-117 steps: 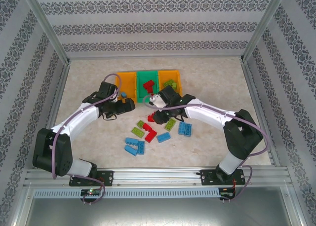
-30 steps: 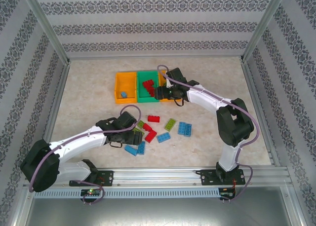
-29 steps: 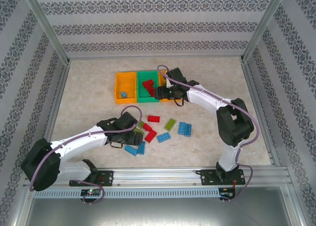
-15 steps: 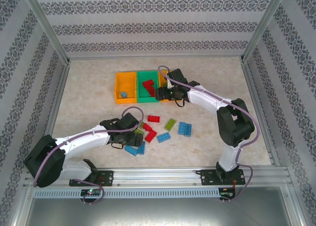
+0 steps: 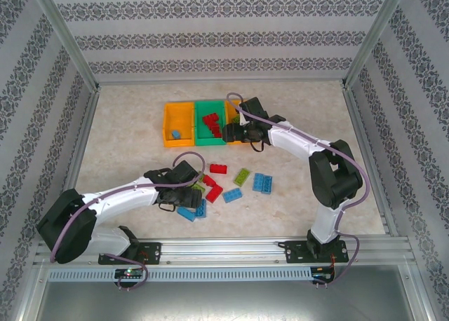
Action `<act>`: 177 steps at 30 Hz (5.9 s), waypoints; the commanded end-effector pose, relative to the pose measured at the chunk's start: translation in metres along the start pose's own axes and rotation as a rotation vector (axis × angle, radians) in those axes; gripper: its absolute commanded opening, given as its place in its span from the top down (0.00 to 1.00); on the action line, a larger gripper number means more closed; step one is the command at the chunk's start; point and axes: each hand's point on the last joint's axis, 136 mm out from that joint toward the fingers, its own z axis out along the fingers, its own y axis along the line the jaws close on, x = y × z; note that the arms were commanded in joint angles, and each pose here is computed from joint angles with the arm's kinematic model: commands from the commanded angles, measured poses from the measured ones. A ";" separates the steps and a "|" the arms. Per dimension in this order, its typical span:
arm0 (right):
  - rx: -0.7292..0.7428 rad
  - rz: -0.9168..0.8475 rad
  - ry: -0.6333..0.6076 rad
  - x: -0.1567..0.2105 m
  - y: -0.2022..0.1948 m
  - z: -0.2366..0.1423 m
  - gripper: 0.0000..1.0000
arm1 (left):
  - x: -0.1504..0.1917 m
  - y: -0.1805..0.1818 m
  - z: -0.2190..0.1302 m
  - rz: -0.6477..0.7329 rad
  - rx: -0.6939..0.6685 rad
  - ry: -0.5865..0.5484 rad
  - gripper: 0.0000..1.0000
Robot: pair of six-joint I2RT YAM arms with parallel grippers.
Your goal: Sort the legos into containers by color
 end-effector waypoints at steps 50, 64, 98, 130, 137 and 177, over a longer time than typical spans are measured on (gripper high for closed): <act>0.019 0.006 -0.079 0.012 -0.014 -0.048 0.22 | -0.087 0.029 -0.066 -0.046 -0.148 -0.212 0.38; 0.090 0.086 -0.061 0.107 0.005 -0.059 0.25 | -0.245 0.053 -0.067 -0.171 -0.079 -0.319 0.39; 0.075 -0.021 0.192 0.242 0.148 -0.006 0.29 | -0.255 0.064 -0.087 -0.250 -0.005 -0.363 0.01; 0.187 -0.110 0.235 0.245 0.132 0.003 0.62 | -0.190 0.086 -0.098 -0.272 -0.058 -0.367 0.01; 0.140 -0.102 0.202 0.231 0.142 0.000 0.63 | -0.175 0.088 -0.094 -0.275 -0.057 -0.353 0.01; -0.481 0.109 -0.013 -0.061 0.186 0.052 0.62 | -0.060 0.062 -0.066 -0.165 0.044 -0.294 0.00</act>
